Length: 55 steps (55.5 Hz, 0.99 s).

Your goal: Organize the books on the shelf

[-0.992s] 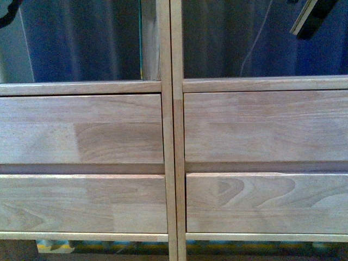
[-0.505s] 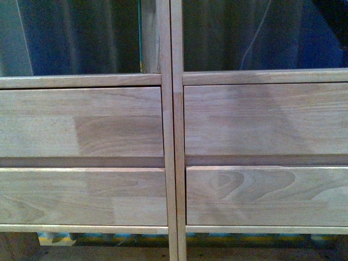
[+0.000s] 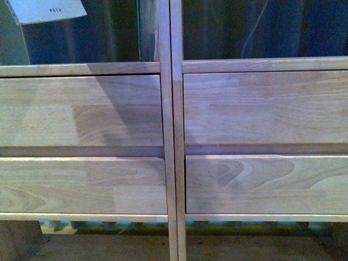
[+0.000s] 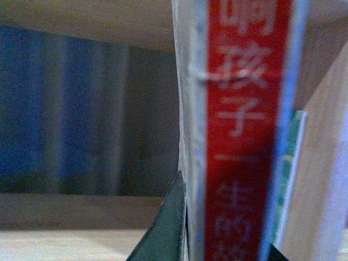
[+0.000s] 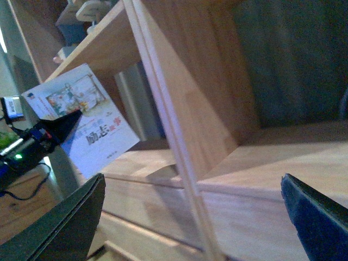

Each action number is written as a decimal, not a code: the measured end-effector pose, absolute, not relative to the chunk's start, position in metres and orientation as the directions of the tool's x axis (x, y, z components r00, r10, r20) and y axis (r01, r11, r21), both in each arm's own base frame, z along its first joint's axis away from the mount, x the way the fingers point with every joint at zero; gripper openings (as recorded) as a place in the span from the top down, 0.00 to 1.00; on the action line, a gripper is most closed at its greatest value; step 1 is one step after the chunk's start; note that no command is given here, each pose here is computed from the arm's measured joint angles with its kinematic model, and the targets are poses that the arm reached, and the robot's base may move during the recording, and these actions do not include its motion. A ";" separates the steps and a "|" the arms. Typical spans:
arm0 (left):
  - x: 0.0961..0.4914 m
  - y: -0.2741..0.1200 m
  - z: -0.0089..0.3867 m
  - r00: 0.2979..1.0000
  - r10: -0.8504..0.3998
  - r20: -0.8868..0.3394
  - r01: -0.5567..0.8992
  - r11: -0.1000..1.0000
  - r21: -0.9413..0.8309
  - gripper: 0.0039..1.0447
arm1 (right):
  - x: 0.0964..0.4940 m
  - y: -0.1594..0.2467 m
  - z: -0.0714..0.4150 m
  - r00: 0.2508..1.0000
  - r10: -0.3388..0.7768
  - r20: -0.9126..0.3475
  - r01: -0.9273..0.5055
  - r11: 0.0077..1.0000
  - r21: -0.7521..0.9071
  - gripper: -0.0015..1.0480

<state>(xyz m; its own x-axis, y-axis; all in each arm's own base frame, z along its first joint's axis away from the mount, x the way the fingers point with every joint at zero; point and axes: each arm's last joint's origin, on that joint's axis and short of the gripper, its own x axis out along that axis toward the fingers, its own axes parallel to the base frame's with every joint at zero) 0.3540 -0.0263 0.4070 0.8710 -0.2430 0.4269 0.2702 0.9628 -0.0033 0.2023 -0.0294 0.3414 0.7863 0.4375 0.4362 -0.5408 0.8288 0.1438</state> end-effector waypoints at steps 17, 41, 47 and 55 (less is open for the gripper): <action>0.419 -0.038 0.408 0.910 -0.227 0.346 0.189 0.972 0.140 0.94 | 0.165 -0.024 0.348 0.903 0.154 0.401 -0.176 0.984 0.017 0.19; 0.492 -0.064 0.406 0.923 -0.226 0.313 0.159 0.961 0.225 0.94 | 0.141 -0.008 0.243 1.000 -0.027 -0.011 0.027 1.000 0.017 0.81; 0.514 -0.075 0.398 0.930 -0.224 0.293 0.149 0.954 0.259 0.94 | 0.136 -0.001 0.228 1.000 0.004 -0.015 -0.004 1.000 0.003 0.98; 0.531 -0.090 0.390 0.933 -0.233 0.274 0.154 0.947 0.280 0.94 | 0.130 0.000 0.216 1.000 0.001 -0.007 -0.001 1.000 0.005 0.97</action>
<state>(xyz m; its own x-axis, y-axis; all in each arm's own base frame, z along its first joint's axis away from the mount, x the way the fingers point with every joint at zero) 0.5305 -0.0904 0.3900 0.9330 -0.2332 0.2743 0.1544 0.9474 0.2803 0.1300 -0.0004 0.2162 1.0000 0.0011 -0.0071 -0.0011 1.0000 0.0052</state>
